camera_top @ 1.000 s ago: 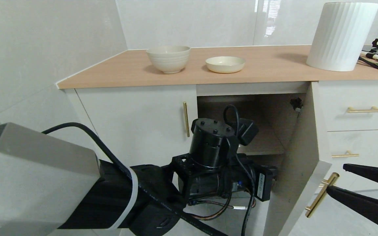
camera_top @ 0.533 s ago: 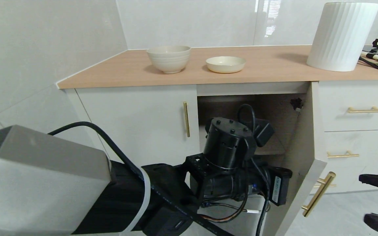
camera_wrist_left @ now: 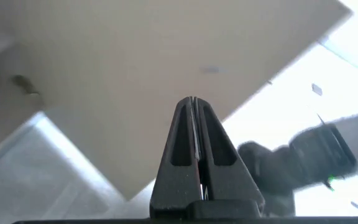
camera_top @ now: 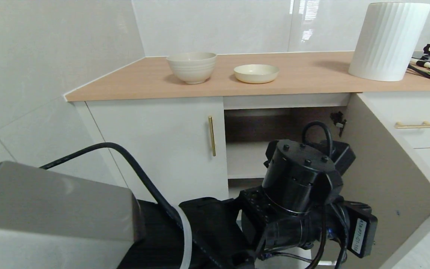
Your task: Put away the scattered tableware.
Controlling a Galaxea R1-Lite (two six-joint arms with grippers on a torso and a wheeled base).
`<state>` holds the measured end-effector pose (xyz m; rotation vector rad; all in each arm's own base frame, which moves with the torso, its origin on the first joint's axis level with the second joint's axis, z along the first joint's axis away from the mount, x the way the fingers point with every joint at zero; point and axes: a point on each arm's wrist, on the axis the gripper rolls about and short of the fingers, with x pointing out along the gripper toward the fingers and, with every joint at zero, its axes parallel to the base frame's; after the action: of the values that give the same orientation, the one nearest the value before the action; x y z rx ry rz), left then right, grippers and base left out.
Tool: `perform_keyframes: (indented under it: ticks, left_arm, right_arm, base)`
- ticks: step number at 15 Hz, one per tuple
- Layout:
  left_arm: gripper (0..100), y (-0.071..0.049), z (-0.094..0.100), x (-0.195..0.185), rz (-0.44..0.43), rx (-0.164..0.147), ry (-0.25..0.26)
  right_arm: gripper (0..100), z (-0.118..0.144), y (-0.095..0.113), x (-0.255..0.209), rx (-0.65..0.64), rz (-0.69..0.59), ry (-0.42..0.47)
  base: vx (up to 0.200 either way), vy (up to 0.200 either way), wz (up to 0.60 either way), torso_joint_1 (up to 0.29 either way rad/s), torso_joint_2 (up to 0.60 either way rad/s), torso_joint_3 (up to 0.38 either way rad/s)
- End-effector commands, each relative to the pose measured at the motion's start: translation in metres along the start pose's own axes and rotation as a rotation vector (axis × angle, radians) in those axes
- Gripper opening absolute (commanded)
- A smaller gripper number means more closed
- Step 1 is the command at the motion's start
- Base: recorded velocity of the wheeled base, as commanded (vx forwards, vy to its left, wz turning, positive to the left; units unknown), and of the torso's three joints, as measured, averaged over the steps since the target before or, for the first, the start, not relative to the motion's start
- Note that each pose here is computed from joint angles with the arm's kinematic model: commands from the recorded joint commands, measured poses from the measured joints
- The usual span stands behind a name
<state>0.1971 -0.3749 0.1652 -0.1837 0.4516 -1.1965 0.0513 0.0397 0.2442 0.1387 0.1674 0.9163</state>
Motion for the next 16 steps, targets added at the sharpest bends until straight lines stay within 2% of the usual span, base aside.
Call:
perform_keyframes:
  ticks: [1,4,6,8,9,10,12,13,14,16]
  left_arm:
    - [0,0.004,0.015,-0.017,0.031,-0.018,-0.045]
    - [0,0.021,0.045,-0.065,0.103,-0.027,-0.138]
    - [0,0.036,0.051,-0.111,0.208,-0.044,-0.186]
    - [0,0.044,0.043,-0.151,0.304,-0.061,-0.203]
    - [0,0.044,0.031,-0.186,0.353,-0.066,-0.208]
    - [0,0.042,0.025,-0.206,0.374,-0.056,-0.218]
    - [0,0.039,0.008,-0.248,0.442,-0.013,-0.236]
    - [0,0.041,-0.001,-0.260,0.477,0.014,-0.228]
    - [0,0.043,-0.008,-0.270,0.515,0.026,-0.225]
    - [0,0.047,-0.014,-0.278,0.547,0.016,-0.226]
  right_arm:
    - [100,0.000,-0.001,0.003,0.005,-0.002,0.011]
    - [100,0.002,-0.007,0.016,0.032,-0.014,0.050]
    - [100,0.014,-0.014,0.035,0.050,-0.033,0.077]
    - [100,0.018,-0.023,0.055,0.070,-0.046,0.122]
    - [100,0.025,-0.036,0.075,0.086,-0.081,0.148]
    - [100,0.029,-0.042,0.087,0.089,-0.086,0.164]
    - [100,0.034,-0.057,0.117,0.103,-0.097,0.194]
    - [100,0.036,-0.062,0.125,0.109,-0.106,0.203]
    - [100,0.039,-0.064,0.129,0.111,-0.107,0.200]
    - [100,0.041,-0.062,0.127,0.112,-0.111,0.191]
  base:
    - [0.000,0.000,0.00,0.000,0.00,0.000]
    - [0.000,0.000,0.00,0.000,0.00,0.000]
    - [0.000,0.000,0.00,0.000,0.00,0.000]
    - [0.000,0.000,0.00,0.000,0.00,0.000]
    - [0.000,0.000,0.00,0.000,0.00,0.000]
    - [0.000,0.000,0.00,0.000,0.00,0.000]
    - [0.000,0.000,0.00,0.000,0.00,0.000]
    - [0.000,0.000,0.00,0.000,0.00,0.000]
    - [0.000,0.000,0.00,0.000,0.00,0.000]
    - [0.000,0.000,0.00,0.000,0.00,0.000]
